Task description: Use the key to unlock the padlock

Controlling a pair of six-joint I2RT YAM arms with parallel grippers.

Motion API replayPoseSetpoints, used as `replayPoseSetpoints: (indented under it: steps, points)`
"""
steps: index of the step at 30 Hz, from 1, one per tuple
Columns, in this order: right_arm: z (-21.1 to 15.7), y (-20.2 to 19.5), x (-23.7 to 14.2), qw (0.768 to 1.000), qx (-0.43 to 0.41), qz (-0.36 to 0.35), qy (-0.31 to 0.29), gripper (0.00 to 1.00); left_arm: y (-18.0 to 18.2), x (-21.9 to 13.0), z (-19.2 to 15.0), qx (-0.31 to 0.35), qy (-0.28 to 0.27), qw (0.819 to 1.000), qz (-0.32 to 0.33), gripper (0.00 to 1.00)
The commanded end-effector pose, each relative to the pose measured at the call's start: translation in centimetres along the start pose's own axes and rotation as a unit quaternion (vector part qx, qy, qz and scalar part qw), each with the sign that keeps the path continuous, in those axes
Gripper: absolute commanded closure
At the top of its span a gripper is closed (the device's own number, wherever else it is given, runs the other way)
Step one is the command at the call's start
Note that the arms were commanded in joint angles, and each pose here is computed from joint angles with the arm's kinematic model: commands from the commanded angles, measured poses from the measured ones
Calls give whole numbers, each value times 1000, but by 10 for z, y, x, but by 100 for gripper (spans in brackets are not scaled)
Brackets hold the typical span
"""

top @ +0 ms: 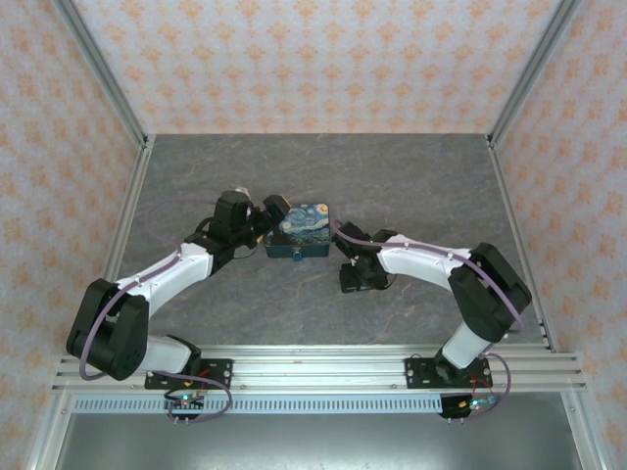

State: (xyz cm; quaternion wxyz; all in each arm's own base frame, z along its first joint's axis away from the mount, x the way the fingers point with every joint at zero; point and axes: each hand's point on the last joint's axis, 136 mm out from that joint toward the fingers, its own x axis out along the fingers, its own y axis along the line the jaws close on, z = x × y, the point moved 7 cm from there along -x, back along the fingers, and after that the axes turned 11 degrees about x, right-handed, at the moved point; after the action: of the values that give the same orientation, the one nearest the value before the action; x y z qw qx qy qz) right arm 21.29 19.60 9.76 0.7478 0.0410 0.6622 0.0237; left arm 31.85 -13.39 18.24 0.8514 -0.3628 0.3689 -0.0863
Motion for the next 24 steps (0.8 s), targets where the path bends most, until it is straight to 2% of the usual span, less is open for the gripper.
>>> replayPoseSetpoints:
  steps: [1,19,24]
  points:
    - [-1,-2,-7,1000,-8,-13,-4,44,1,3,3,-4,-4,1000,-4,0]
    - [7,6,8,998,-41,-35,19,50,1,3,3,-3,-6,1000,-3,0]
    - [7,5,14,998,-38,-39,22,60,1,4,3,-5,-7,1000,-5,0]
